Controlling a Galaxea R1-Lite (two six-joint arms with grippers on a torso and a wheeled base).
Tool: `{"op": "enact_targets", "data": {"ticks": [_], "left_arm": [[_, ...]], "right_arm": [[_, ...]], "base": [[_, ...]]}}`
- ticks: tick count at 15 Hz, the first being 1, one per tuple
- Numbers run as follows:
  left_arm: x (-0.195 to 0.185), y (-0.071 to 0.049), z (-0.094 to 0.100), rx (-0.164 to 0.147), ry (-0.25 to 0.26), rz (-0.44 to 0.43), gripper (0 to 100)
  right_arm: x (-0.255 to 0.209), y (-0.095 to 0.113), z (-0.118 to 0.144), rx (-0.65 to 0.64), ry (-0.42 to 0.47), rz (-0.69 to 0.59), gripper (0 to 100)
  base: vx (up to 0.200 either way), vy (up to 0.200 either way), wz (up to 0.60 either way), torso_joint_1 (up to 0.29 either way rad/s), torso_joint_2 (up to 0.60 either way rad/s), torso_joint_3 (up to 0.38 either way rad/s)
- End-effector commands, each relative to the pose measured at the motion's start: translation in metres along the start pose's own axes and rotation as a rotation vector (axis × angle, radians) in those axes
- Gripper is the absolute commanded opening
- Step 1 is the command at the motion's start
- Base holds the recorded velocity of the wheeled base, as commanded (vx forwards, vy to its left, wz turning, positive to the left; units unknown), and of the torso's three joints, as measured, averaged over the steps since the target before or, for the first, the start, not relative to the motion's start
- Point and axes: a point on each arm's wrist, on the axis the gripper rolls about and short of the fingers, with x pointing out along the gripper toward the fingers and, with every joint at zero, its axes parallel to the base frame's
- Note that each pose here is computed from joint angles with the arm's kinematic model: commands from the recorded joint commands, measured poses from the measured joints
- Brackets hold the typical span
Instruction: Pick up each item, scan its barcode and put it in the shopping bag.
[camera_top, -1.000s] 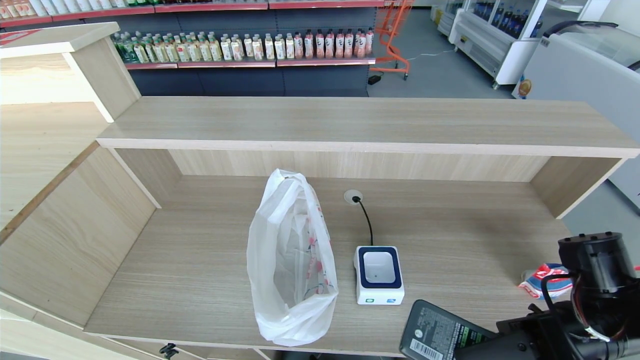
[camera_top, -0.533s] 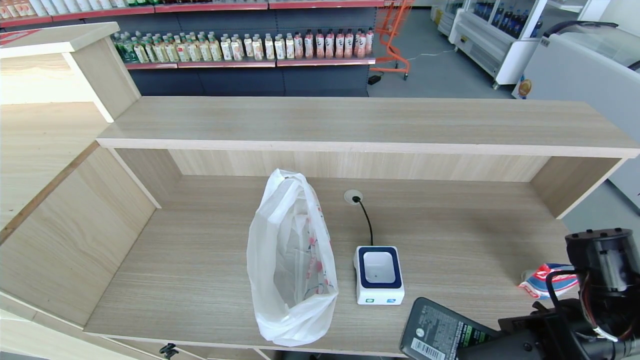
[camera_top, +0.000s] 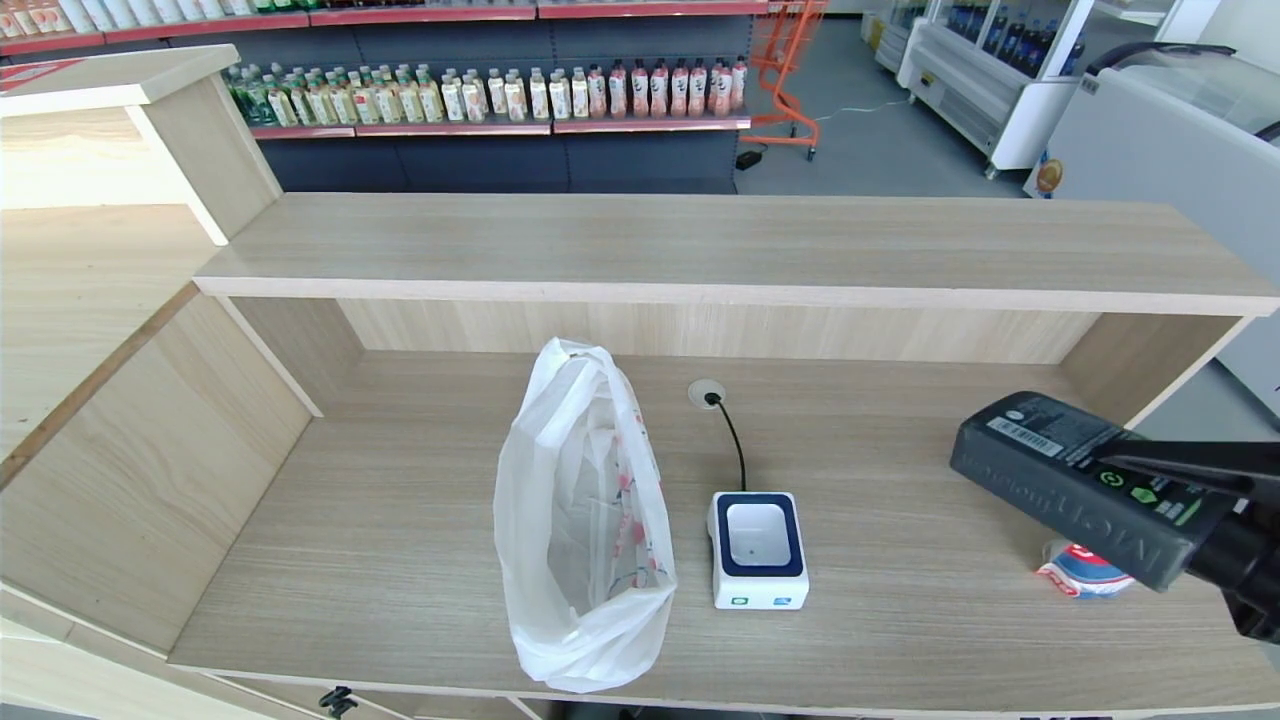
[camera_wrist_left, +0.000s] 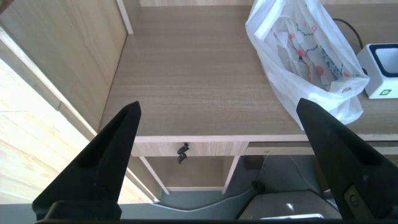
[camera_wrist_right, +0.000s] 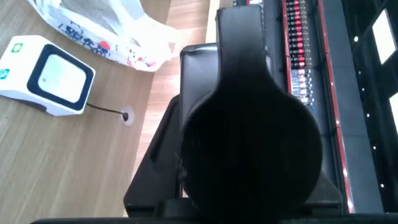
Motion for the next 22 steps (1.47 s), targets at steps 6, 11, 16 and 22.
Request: {"op": "enact_targets", "data": {"ticks": [6,11,16,22], "left_arm": [[0.000,0.000,0.000,0.000,0.000,0.000,100],[0.000,0.000,0.000,0.000,-0.001,0.000,100],[0.000,0.000,0.000,0.000,-0.001,0.000,100],[0.000,0.000,0.000,0.000,-0.001,0.000,100]], "right_arm": [[-0.014,-0.009,0.015,1.002,0.202,0.052,0],[0.036,0.003,-0.012,2.009,0.476,-0.110,0],[0.092,0.061,-0.062,2.244,0.657,-0.073,0],[0.128,0.096,-0.069,2.295,0.768,-0.032,0]], "base": [[0.000,0.000,0.00,0.000,0.00,0.000],[0.000,0.000,0.00,0.000,0.00,0.000],[0.000,0.000,0.00,0.000,0.00,0.000],[0.000,0.000,0.00,0.000,0.00,0.000]]}}
